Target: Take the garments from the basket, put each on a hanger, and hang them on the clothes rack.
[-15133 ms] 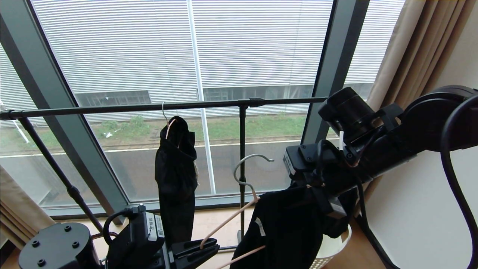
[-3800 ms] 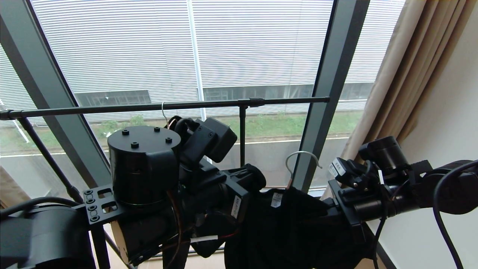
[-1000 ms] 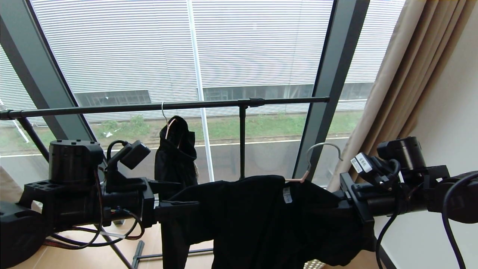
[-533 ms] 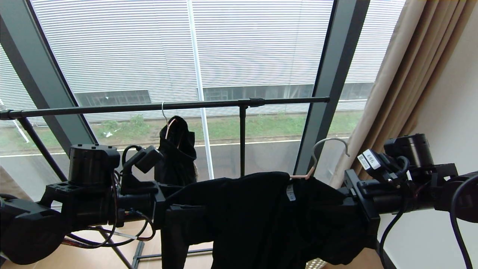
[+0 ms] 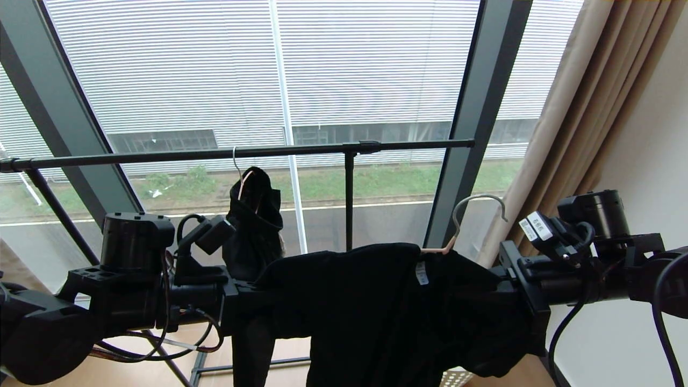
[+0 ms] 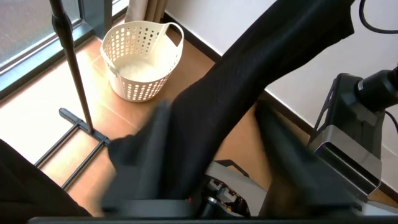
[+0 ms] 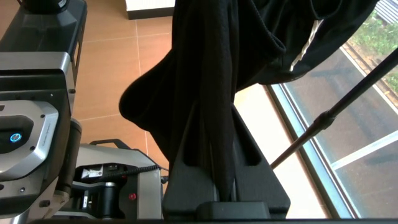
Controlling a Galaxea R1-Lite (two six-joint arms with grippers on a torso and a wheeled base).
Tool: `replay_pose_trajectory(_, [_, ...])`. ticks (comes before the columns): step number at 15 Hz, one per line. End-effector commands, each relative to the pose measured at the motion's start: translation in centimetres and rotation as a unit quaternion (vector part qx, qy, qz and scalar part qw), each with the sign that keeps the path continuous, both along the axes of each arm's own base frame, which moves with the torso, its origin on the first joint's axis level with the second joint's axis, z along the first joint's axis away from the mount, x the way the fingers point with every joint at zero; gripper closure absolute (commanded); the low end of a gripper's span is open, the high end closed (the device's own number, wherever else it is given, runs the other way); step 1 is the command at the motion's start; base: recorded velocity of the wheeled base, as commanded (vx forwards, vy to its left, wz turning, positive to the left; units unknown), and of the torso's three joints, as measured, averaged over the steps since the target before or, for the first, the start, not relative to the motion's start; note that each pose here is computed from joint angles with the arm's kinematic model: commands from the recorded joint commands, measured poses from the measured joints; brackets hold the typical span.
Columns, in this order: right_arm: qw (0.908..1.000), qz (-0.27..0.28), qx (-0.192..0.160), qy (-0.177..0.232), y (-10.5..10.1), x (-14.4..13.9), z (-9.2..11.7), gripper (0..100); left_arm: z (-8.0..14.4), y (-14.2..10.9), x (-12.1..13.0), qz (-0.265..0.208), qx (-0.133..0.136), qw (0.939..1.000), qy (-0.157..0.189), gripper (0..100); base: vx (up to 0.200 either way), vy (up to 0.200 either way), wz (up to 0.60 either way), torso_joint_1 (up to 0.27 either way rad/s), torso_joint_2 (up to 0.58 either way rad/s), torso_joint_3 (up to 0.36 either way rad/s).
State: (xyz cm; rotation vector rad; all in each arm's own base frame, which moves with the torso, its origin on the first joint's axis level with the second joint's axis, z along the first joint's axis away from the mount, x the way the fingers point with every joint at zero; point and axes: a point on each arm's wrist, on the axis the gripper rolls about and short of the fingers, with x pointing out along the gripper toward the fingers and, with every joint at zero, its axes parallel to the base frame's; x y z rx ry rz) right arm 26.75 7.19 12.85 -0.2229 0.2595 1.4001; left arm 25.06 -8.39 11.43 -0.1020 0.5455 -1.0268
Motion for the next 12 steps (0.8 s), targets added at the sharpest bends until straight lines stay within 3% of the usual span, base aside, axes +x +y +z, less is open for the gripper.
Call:
replay_pose_trajectory(1, [1.0000,0.000,0.000,-0.001,0.0,0.0,0.0,100,0.0,0.0,-0.1,0.000,0.000,1.0000,0.001,100,0.000,0.000,0.00,0.000,0.00,0.000])
replay_pose_trajectory(8, [1.0000,-0.007,0.000,-0.001,-0.3,0.2,0.0,100,0.6,1.5,-1.0,0.027,-0.002,0.9996,-0.009,100,0.000,0.000,0.00,0.000,0.00,0.000])
replay_pose_trajectory(12, [1.0000,-0.007,0.000,-0.003,-0.4,0.3,0.1,100,0.1,2.7,-1.4,0.048,0.002,0.9988,0.003,100,0.000,0.000,0.00,0.000,0.00,0.000])
